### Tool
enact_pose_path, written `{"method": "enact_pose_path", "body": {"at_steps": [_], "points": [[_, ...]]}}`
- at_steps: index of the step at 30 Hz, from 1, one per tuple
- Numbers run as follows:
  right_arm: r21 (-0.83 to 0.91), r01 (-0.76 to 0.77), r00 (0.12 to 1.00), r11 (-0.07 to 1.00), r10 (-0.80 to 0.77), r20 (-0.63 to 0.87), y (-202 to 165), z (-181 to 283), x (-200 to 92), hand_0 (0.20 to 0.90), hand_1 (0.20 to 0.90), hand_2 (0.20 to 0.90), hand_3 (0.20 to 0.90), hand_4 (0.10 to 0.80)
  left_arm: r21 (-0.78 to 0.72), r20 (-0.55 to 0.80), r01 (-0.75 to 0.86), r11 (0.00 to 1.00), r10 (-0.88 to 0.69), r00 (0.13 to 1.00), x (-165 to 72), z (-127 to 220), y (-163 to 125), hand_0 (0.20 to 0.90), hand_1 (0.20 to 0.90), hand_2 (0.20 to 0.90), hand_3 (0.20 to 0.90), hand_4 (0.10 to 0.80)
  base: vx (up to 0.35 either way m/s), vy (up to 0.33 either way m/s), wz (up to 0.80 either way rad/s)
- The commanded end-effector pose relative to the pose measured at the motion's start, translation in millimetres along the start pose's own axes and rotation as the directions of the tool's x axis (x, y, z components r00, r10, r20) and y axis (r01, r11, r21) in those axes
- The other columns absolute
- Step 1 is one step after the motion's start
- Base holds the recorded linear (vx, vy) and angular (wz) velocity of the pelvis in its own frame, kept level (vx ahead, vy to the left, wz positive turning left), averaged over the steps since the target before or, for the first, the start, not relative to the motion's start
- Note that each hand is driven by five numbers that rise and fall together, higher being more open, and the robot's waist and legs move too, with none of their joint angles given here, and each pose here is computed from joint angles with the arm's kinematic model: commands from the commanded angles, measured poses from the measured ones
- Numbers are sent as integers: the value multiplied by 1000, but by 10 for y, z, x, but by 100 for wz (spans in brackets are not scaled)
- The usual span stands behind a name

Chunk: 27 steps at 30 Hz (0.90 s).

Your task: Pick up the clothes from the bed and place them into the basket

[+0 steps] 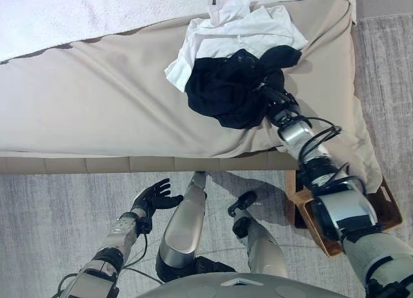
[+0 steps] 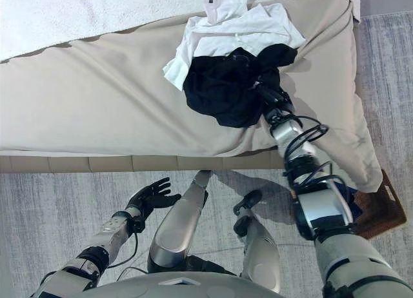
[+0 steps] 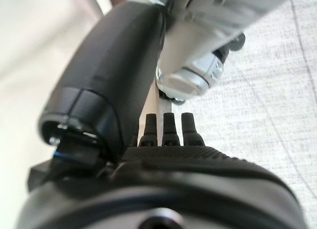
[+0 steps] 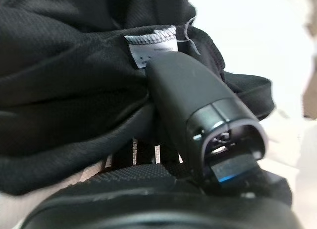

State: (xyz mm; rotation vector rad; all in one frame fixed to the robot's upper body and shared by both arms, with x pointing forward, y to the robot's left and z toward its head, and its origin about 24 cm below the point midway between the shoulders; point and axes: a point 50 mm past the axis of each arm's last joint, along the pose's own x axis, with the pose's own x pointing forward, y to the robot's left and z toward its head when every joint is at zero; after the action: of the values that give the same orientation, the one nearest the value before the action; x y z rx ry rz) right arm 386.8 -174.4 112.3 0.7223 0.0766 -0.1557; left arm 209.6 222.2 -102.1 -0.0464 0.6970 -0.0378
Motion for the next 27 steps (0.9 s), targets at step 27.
{"method": "enact_pose_path", "body": {"at_steps": [27], "points": [[-848,386,811,363,305,500,264,1301,-527,300,300,300,200,100,92,-399,-102,991,130,908,-615,-1110,338,900,900,900,900,800,62,-21,-7]]}}
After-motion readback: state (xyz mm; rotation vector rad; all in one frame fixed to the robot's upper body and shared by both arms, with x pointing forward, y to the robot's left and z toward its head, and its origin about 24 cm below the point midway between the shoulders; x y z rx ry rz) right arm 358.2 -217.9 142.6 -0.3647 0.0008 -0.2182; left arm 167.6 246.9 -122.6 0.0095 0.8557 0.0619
